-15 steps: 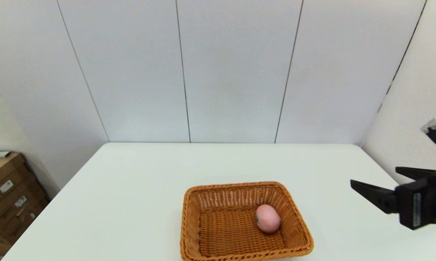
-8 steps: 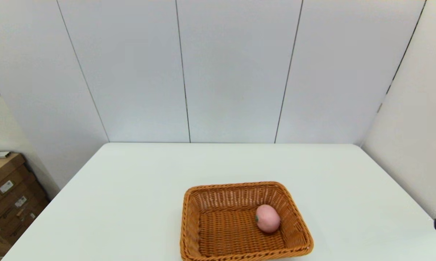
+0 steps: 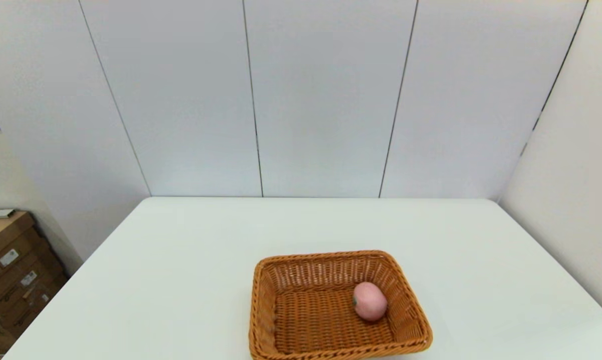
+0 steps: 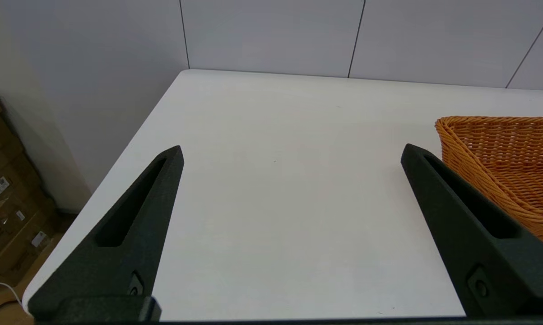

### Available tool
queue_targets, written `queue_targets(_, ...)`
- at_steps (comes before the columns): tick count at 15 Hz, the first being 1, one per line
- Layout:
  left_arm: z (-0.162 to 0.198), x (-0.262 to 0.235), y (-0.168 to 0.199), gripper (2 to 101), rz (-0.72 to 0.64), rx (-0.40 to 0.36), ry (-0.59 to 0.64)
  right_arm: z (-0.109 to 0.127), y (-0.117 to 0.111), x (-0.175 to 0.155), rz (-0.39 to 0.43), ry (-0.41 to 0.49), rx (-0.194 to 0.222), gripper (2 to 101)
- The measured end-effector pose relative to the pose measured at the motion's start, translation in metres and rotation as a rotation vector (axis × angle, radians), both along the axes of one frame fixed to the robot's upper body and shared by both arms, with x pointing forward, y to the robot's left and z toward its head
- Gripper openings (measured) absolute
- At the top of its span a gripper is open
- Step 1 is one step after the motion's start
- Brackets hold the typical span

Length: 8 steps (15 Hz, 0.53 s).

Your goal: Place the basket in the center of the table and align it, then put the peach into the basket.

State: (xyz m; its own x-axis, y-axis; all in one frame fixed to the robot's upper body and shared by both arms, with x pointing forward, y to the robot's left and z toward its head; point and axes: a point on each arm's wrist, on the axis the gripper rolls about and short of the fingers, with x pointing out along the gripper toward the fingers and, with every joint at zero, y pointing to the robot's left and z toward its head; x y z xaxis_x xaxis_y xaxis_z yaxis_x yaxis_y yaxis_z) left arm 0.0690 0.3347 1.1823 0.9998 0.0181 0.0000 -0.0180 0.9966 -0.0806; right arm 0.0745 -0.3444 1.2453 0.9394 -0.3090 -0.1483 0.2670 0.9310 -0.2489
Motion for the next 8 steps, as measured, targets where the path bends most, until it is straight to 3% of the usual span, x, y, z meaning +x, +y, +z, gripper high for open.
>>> queue_targets(3,0.000,0.000,0.000,97.8,0.000,0.000,0.000,-0.025,0.002,-0.012,0.089,-0.063,0.039,97.1)
queue_targets(6,0.000,0.000,0.000,97.8,0.000,0.000,0.000,-0.044,0.005,-0.013,0.206,-0.127,0.162,97.1)
queue_targets(8,0.000,0.000,0.000,97.8,0.000,0.000,0.000,-0.054,0.007,-0.011,0.266,-0.123,0.234,97.1)
